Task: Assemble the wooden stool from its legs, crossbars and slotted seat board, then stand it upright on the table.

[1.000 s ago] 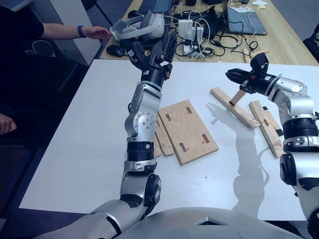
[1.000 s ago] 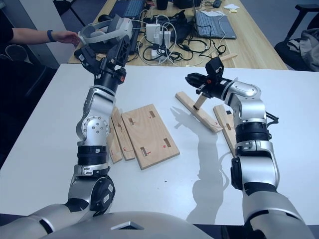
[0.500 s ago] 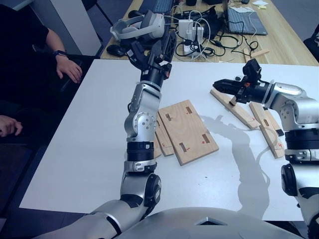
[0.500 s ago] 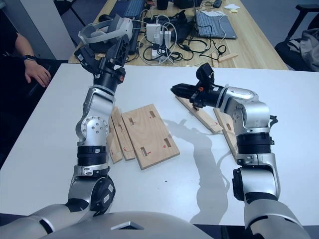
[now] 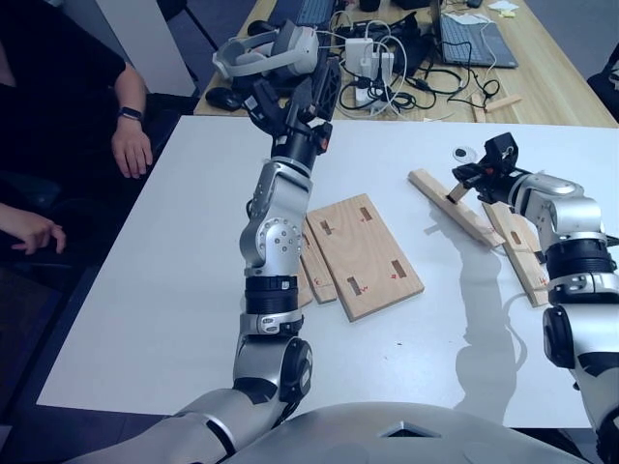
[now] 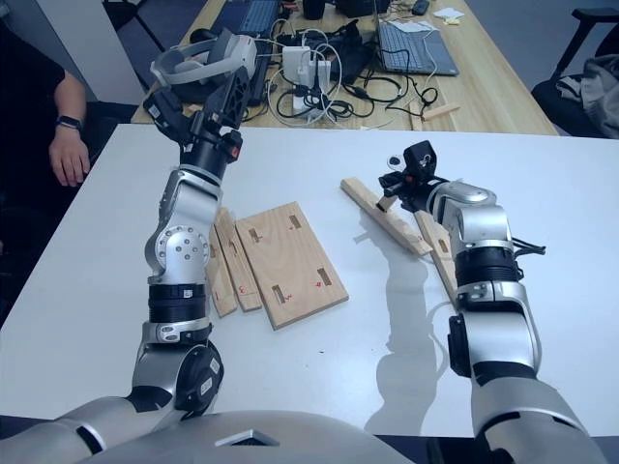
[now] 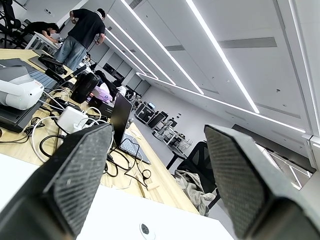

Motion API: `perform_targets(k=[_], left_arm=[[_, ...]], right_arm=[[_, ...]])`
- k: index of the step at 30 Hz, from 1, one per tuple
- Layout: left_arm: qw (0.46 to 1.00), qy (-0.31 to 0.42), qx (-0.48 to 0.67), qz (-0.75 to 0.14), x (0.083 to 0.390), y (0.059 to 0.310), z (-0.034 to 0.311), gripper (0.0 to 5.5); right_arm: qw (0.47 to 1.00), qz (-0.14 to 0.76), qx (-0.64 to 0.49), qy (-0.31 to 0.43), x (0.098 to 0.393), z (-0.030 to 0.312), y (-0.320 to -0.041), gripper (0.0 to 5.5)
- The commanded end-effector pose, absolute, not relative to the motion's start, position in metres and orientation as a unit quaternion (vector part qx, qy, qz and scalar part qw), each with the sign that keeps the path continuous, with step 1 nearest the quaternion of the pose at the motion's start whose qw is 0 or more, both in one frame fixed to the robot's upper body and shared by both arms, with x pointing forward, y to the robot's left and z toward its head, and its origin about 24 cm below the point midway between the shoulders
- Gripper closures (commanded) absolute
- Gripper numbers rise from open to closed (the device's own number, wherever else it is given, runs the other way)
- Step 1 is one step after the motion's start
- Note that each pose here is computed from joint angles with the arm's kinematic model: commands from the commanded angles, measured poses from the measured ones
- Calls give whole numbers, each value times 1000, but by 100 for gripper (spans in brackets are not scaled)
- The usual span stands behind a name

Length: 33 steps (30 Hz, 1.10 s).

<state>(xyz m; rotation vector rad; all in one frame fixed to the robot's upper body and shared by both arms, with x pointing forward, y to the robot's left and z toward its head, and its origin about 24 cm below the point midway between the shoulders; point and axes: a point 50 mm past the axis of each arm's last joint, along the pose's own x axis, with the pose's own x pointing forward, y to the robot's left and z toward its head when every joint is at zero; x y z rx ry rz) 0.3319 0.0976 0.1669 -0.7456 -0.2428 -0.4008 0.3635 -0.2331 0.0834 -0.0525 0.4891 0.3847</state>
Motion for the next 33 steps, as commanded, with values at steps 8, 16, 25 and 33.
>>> perform_targets(k=[8, 16, 25, 33], left_arm=[[908, -110, -355, -194, 333, 99, 167, 212], [908, -109, -355, -192, 333, 100, 166, 212], [907, -112, -361, -186, 331, 101, 166, 212], [906, -114, -364, -182, 329, 103, 166, 212]], right_arm=[[945, 156, 69, 277, 368, 71, -245, 496], [955, 180, -19, 237, 377, 88, -241, 476], [936, 203, -72, 278, 360, 83, -260, 327], [907, 251, -57, 334, 333, 70, -260, 197]])
